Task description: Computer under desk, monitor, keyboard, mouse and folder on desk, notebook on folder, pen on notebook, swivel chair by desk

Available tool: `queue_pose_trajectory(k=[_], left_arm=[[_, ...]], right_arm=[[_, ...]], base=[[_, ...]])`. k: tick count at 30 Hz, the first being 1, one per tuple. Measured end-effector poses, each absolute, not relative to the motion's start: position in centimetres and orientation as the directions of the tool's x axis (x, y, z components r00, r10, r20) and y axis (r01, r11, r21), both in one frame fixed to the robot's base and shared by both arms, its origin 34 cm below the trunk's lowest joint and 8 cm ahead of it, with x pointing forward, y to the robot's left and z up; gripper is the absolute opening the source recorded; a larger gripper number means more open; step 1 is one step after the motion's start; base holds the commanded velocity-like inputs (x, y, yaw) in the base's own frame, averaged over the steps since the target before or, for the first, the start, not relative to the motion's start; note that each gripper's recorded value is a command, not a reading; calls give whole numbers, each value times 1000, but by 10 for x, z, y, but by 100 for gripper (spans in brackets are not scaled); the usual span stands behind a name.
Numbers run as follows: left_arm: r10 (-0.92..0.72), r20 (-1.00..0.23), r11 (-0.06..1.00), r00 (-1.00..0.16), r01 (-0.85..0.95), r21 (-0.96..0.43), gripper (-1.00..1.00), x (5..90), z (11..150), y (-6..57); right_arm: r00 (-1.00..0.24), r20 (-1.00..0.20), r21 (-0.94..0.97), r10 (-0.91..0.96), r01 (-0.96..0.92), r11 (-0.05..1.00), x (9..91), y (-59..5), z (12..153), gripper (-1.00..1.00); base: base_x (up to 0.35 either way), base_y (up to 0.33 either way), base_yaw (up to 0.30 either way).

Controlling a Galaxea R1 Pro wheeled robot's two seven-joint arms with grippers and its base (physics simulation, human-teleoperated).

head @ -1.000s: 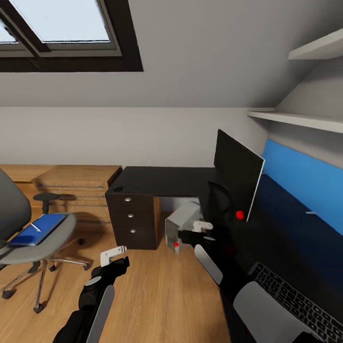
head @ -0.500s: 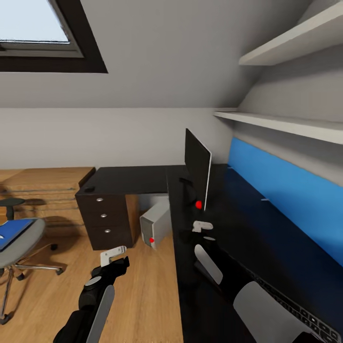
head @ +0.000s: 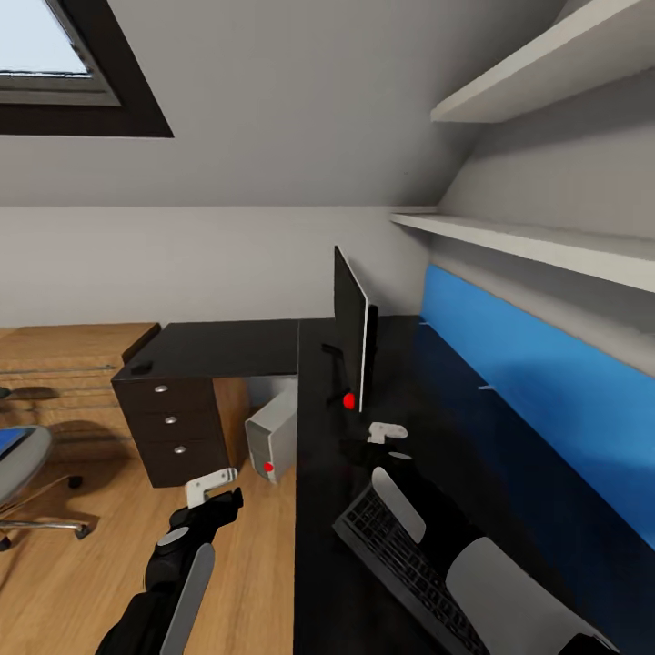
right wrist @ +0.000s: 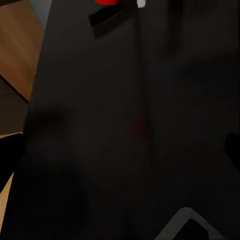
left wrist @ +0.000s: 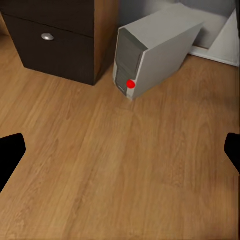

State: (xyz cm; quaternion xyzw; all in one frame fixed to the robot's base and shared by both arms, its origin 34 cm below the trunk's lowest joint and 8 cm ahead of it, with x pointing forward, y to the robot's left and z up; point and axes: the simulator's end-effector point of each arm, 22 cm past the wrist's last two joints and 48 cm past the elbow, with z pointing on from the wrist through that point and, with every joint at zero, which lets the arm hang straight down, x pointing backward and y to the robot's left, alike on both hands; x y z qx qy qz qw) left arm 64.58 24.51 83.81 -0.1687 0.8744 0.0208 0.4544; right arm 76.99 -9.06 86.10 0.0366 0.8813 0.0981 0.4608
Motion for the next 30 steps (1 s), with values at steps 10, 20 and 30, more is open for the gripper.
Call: queue_pose_trajectory(k=[10,20,30], left_arm=[[-311,-800,921,-514,-370,-120,100,643,837,271],[-321,-812,915,-488,-382,-132,100,645,849,278],[-371,-813,885,-448,-435,-164,100,643,857,301]], right_arm=[[-639,-753,160,158,55,986,758,-122,807,100],[-654,-733,99,187,170,980,756,-172,767,100],[-610,-727,116,315,343,932,765,-240,760,100]], base=[[114,-89,0],[3,-2,0],[0,0,0]])
